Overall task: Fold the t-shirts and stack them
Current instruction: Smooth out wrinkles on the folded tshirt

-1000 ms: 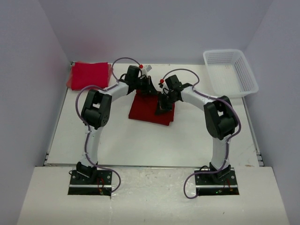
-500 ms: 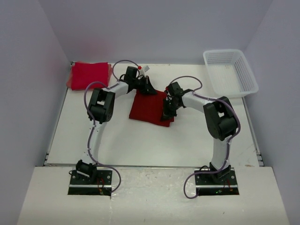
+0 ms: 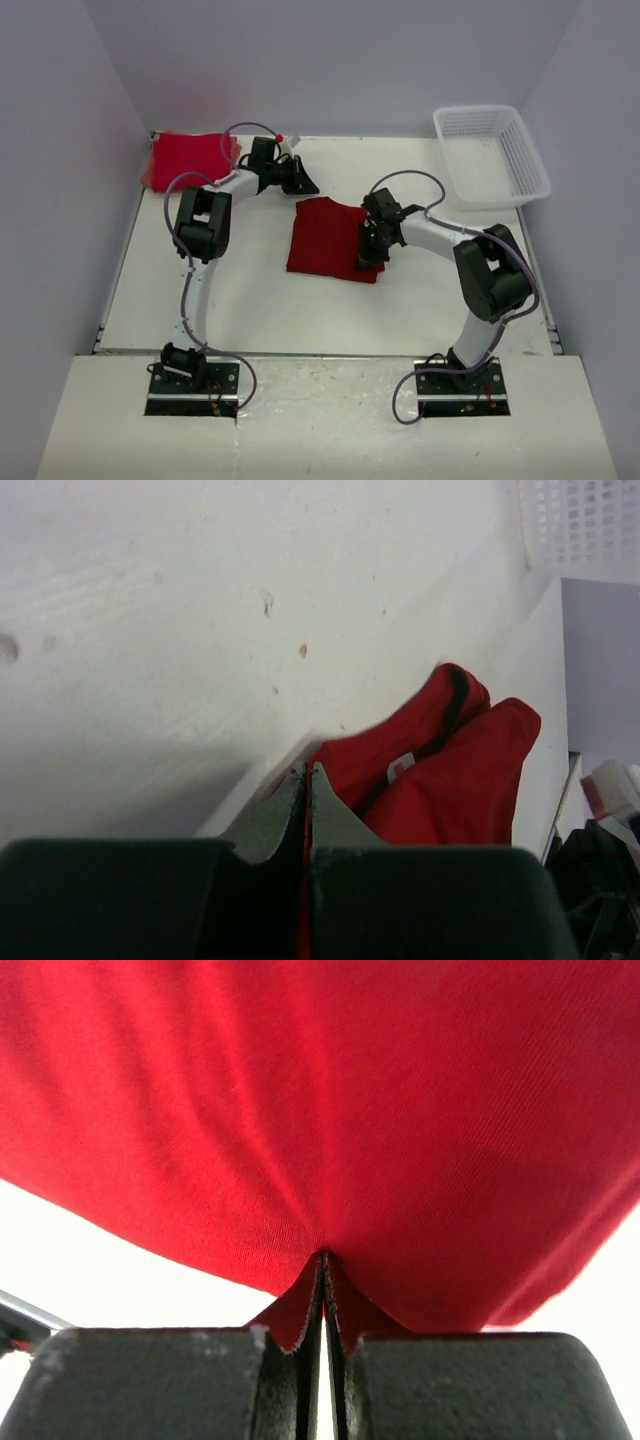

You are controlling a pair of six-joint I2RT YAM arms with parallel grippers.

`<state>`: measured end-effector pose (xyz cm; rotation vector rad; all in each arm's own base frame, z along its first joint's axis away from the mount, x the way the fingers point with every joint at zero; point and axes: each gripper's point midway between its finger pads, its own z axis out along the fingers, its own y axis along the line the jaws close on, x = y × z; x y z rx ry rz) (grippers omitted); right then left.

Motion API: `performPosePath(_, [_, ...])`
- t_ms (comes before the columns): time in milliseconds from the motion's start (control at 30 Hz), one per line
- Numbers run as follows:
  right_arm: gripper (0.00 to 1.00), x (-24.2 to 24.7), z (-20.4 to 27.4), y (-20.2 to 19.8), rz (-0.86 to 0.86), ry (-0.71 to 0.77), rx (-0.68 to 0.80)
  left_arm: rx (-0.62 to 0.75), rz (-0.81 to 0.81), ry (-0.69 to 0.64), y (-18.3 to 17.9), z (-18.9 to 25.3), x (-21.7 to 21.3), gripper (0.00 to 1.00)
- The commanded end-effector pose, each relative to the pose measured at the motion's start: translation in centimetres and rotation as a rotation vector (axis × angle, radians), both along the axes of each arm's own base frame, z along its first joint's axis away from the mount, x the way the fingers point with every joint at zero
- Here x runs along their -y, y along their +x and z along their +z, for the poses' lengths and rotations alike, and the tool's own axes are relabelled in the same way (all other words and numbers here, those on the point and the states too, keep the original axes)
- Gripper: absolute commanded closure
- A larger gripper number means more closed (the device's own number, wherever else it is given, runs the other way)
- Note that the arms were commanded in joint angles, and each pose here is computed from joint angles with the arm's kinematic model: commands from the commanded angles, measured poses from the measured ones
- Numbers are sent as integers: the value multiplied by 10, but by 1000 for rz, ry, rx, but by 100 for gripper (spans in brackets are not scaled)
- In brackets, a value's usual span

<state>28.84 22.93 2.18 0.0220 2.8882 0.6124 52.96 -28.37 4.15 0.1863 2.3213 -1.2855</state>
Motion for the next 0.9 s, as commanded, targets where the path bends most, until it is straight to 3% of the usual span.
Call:
performPosePath(0, [100, 14, 36, -2, 50, -86, 133, 130, 67, 64, -6, 57, -20, 100])
performPosePath(33, [100, 11, 51, 3, 50, -72, 168, 205, 96, 50, -6, 92, -22, 100])
performPosePath(100, [100, 6, 74, 9, 65, -45, 212, 198, 146, 88, -19, 91, -29, 100])
performPosePath(133, [100, 4, 90, 17, 61, -44, 233, 238, 168, 83, -23, 117, -31, 100])
performPosePath(333, [100, 0, 117, 60, 6, -43, 257, 293, 254, 108, -54, 158, -32, 100])
performPosePath(633, [100, -10, 102, 109, -1, 47, 196, 192, 187, 119, -81, 117, -9, 100])
performPosePath(867, [100, 21, 43, 128, -94, -27, 62, 109, 167, 168, -79, 64, -8, 100])
